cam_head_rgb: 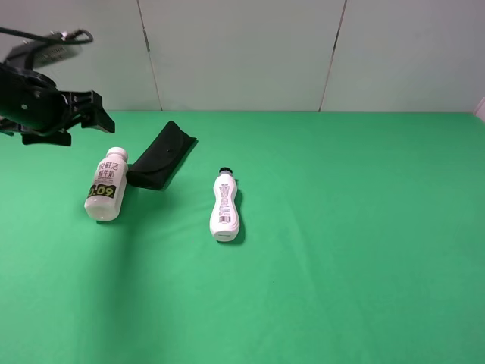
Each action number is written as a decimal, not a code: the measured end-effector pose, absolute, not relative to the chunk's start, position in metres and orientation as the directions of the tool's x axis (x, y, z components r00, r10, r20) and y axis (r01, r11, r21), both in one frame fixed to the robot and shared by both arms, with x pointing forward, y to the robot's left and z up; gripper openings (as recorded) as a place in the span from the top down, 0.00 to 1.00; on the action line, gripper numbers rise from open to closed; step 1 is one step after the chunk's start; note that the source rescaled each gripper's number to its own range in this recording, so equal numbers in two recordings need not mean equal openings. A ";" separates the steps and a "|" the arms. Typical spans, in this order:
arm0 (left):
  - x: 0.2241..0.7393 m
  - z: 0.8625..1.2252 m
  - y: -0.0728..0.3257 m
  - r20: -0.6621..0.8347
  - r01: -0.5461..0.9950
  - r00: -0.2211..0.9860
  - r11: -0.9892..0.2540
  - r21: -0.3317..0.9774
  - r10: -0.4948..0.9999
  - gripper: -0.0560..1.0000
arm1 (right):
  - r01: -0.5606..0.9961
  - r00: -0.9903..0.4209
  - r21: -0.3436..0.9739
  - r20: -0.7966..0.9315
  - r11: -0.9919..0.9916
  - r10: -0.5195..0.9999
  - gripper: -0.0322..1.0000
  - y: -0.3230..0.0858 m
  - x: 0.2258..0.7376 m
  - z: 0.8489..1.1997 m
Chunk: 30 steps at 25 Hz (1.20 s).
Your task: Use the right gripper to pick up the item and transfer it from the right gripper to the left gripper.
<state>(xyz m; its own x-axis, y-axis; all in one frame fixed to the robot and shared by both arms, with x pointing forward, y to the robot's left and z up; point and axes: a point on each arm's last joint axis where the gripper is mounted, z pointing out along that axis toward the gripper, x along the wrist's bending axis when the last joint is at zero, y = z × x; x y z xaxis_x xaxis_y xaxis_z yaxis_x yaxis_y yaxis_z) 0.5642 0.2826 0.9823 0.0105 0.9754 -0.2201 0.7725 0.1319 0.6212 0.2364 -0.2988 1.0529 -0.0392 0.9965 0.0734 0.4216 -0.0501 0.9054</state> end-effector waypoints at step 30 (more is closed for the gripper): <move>0.320 1.042 0.284 0.038 0.320 0.217 -0.108 0.941 0.976 0.37 | 0.421 -0.039 0.906 0.073 -0.050 0.997 0.00 -0.299 0.236 1.053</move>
